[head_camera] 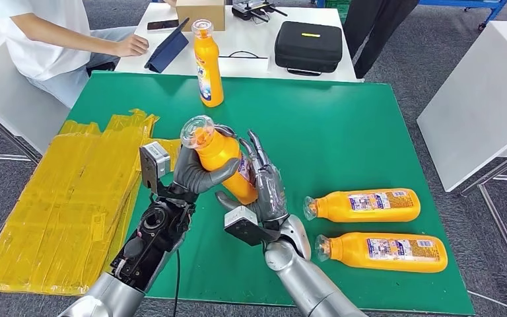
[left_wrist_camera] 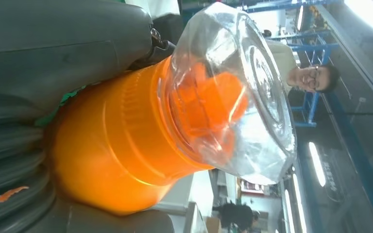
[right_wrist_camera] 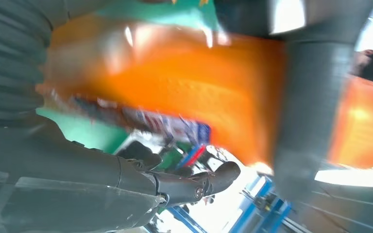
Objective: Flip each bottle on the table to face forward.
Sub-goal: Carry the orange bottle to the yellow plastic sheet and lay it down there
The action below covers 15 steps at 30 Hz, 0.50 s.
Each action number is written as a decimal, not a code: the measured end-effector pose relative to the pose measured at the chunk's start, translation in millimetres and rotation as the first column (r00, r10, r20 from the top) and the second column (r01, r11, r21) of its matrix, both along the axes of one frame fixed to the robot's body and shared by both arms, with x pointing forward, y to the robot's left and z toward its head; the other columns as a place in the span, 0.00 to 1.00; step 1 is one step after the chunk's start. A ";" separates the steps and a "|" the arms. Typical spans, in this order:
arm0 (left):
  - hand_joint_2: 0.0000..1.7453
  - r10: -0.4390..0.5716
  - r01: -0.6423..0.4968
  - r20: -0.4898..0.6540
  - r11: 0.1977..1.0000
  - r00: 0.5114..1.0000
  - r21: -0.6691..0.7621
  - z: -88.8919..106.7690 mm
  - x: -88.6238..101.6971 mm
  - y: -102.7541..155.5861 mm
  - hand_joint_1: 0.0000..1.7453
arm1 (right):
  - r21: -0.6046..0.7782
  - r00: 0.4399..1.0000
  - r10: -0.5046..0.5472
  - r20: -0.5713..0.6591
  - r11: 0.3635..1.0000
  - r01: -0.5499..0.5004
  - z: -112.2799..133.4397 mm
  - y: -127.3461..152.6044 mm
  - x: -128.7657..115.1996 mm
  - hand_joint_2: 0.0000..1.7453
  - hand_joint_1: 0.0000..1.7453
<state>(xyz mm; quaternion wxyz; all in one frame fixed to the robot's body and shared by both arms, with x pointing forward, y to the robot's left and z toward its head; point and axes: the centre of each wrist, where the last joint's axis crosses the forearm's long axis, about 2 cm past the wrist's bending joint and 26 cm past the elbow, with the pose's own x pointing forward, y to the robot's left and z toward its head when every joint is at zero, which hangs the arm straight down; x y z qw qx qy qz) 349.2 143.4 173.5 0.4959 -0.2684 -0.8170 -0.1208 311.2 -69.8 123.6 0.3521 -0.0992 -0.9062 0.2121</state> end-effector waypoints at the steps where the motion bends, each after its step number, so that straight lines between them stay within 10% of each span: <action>1: 1.00 0.014 -0.014 0.002 1.000 1.000 0.009 -0.9 -0.2 0.9 1.00 | 0.000 1.000 -0.001 0.014 1.000 0.001 1.2 -0.9 -1.6 1.00 0.00; 6: 1.00 0.177 -0.181 0.055 0.981 0.983 0.075 -4.9 0.8 10.6 1.00 | 0.026 0.996 -0.038 0.081 0.999 0.036 9.1 -10.2 -10.2 1.00 0.00; 15: 1.00 0.568 -0.660 0.377 0.729 0.731 0.181 1.3 -0.4 31.9 1.00 | 0.109 0.975 -0.149 0.167 0.985 0.132 26.4 -34.2 -25.0 1.00 0.00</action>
